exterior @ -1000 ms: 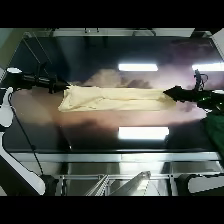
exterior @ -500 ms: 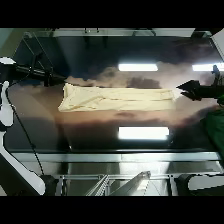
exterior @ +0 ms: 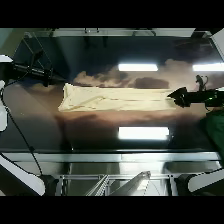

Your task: Fold the shirts.

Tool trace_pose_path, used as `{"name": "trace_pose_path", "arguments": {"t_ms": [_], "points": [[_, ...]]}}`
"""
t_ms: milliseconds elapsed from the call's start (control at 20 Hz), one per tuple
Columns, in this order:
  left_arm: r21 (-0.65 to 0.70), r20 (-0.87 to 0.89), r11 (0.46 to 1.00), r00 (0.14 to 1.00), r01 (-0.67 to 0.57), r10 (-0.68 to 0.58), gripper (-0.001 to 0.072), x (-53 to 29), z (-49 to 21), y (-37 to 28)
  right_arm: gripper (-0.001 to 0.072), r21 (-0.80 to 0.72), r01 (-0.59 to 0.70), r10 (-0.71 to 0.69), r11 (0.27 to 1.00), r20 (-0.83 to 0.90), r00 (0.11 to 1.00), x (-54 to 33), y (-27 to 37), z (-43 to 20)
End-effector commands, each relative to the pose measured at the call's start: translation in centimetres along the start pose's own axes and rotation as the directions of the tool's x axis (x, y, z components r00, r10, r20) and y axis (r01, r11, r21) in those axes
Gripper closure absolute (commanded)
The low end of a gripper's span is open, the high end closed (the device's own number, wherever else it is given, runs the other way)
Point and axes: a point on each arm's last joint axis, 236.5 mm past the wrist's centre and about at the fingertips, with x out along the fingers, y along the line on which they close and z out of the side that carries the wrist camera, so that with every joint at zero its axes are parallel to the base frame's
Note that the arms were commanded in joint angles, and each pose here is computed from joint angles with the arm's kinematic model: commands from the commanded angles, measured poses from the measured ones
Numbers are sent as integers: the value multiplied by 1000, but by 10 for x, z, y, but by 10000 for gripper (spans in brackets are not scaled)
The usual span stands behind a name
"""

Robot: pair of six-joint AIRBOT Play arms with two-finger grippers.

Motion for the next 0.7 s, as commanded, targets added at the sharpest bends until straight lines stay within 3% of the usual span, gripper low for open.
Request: {"name": "trace_pose_path", "arguments": {"t_ms": [0,100,250,550,650], "points": [[41,-36,999,999,-1,3,709,26,-4,-16,373,13,-38,38,999,-30,999,26,14,-2],[101,-40,995,999,-17,21,709,60,0,-31,671,-6,-54,54,999,-25,998,30,25,4],[181,-22,981,997,-68,73,695,135,8,-45,694,-30,-84,82,996,-57,995,24,39,1],[229,-140,934,940,-274,311,698,274,-23,-9,694,-72,-122,116,990,-78,990,0,63,-6],[250,-173,928,930,-277,324,698,299,-33,-10,694,-82,-139,131,987,-99,986,-3,71,-11]]}}
